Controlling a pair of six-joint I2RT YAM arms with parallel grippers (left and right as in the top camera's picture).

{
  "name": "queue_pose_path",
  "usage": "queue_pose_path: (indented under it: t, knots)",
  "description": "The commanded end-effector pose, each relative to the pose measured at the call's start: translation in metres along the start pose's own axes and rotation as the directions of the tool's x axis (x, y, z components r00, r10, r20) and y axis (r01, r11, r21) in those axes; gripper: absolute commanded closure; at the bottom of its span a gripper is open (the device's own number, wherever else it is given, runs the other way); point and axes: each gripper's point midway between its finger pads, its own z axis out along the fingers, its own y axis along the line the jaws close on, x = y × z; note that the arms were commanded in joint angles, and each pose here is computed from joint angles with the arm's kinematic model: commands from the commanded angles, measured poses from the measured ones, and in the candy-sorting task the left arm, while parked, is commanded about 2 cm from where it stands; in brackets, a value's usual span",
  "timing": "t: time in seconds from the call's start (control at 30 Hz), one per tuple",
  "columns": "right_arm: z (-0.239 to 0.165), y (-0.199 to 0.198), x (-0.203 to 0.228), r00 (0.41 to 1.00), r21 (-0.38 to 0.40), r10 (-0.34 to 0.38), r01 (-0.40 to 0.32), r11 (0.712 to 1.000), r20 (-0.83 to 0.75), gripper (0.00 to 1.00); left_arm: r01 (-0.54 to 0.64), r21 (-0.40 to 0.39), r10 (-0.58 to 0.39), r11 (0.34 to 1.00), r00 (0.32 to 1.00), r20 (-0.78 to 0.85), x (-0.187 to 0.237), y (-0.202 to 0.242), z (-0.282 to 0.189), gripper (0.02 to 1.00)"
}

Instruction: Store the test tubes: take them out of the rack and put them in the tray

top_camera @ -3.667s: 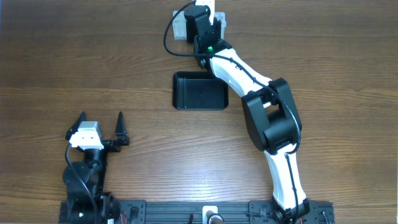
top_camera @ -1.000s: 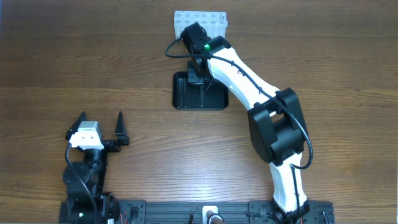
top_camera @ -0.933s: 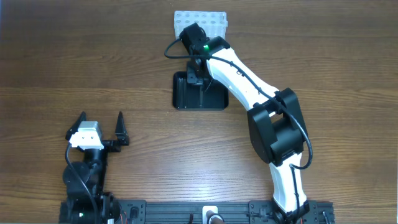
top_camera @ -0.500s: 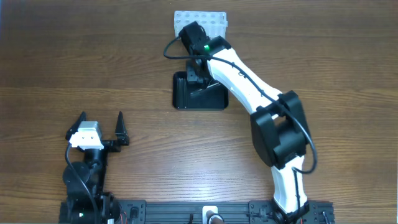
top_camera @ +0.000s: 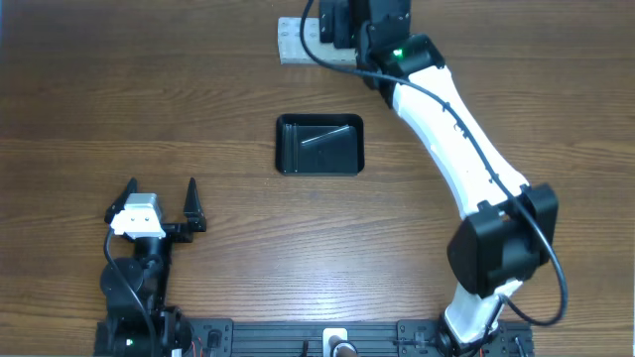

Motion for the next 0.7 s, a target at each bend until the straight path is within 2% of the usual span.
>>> queue_pose_path:
  t: [0.03, 0.4, 0.7]
  knots:
    - [0.041, -0.006, 0.021, 0.997, 0.036, -0.08, 0.08, 0.996, -0.018, 0.007, -0.007, 0.007, 0.007, 1.0, 1.0, -0.001, 0.002, -0.001, 0.0, 0.02]
    - [0.098, -0.02, 0.058, 0.997, 0.069, -0.068, 0.07, 0.995, -0.043, 0.023, -0.007, 0.007, 0.007, 1.0, 1.0, -0.001, 0.002, -0.001, 0.0, 0.018]
    - [0.115, -0.028, 0.071, 0.997, 0.092, -0.064, 0.068, 0.993, -0.051, 0.13, -0.007, 0.007, 0.007, 1.0, 1.0, -0.002, 0.002, -0.001, 0.0, 0.018]
